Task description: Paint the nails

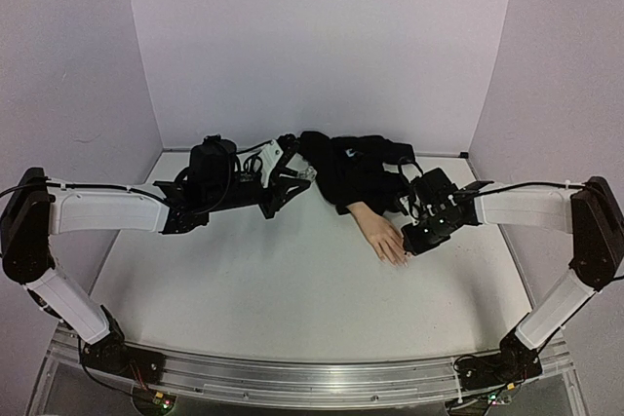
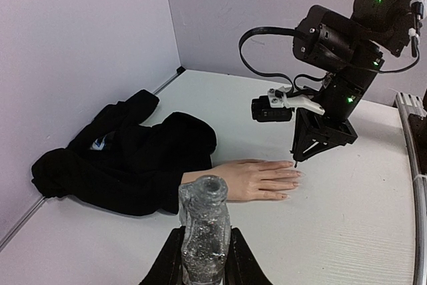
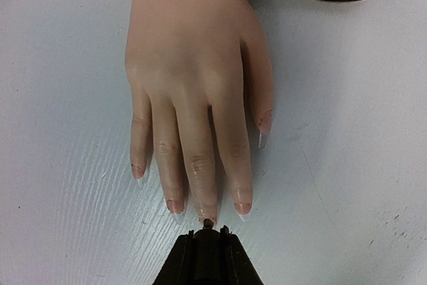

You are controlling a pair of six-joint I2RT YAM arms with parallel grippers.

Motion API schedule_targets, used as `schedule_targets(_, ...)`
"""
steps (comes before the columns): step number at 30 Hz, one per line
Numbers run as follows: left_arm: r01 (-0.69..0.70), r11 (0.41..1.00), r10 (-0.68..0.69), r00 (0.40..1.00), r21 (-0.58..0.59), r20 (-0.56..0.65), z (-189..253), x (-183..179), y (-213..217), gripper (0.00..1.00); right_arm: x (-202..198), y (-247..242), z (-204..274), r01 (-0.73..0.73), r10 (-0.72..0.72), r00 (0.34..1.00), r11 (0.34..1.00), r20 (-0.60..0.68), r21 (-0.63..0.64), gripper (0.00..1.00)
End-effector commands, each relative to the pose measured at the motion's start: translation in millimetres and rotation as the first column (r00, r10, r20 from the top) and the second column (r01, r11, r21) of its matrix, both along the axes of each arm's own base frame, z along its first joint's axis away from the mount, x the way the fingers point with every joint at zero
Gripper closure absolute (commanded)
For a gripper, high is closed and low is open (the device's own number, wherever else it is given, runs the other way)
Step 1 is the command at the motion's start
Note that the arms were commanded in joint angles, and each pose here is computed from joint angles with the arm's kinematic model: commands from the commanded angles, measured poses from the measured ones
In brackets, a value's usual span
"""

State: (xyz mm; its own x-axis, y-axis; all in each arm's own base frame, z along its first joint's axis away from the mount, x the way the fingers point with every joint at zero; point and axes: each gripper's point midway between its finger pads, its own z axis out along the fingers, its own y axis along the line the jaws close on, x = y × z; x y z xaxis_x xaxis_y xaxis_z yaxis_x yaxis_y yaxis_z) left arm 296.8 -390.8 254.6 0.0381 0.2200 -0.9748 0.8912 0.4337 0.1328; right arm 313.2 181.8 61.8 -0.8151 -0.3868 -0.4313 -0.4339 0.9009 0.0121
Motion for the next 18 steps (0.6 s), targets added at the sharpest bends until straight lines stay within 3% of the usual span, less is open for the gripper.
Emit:
schedule_targets(1,-0.007,0.998,0.010,0.998,-0.056,0.064,27.6,1.9,0.7,1.00,5.1,-1.9,1.9,0.005,-0.004,1.000,1.000,0.009,-0.027,1.00)
schedule_targets(18,-0.008,0.999,0.011,0.998,-0.047,0.063,24.7,1.3,2.3,1.00,2.4,-2.4,-6.2,-0.010,0.008,1.000,0.999,-0.029,-0.049,1.00)
